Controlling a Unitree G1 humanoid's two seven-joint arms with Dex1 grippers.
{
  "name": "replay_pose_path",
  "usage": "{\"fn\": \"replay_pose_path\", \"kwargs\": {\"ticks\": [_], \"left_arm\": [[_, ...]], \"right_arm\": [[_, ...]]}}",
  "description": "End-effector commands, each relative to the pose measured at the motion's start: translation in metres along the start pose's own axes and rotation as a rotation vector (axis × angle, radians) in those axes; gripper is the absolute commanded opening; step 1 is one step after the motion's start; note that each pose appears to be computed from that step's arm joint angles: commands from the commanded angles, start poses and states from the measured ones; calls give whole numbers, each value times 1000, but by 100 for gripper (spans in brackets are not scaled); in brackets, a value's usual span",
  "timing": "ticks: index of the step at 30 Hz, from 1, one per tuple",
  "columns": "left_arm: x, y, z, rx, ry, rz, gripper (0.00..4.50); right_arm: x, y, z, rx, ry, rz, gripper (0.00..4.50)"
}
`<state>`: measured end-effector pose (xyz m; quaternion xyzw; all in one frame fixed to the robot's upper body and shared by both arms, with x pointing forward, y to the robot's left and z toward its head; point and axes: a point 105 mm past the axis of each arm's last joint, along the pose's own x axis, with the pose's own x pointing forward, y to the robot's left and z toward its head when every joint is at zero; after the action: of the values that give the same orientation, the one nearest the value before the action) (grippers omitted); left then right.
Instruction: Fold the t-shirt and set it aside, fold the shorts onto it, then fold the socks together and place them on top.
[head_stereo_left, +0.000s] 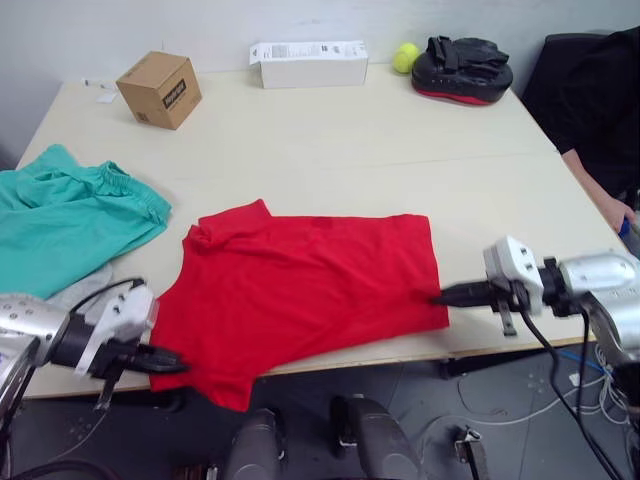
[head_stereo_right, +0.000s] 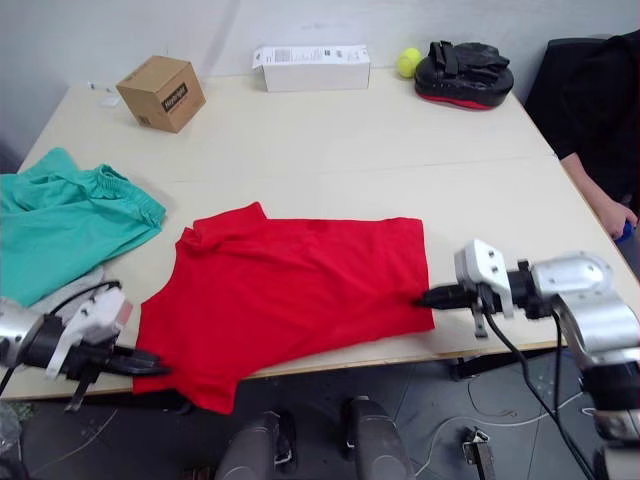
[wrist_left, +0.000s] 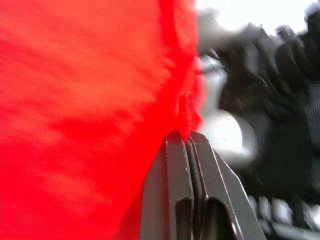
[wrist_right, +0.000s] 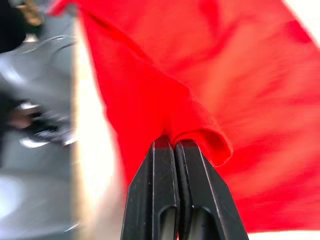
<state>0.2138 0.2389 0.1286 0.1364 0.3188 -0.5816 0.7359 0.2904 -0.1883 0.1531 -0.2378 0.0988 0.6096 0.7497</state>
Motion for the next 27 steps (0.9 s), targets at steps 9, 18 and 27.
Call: {"fn": "replay_pose_path", "kwargs": {"ticks": [9, 18, 27], "left_arm": [[-20, 16, 29, -74, -141, 69, 0], [-24, -28, -4, -180, -80, -20, 0], [-32, -30, 10, -279, -250, -1, 0]], "right_arm": [[-19, 0, 3, -26, 7, 52, 3], [-16, 50, -6, -93, 16, 79, 3], [-20, 74, 6, 69, -77, 105, 3]]}}
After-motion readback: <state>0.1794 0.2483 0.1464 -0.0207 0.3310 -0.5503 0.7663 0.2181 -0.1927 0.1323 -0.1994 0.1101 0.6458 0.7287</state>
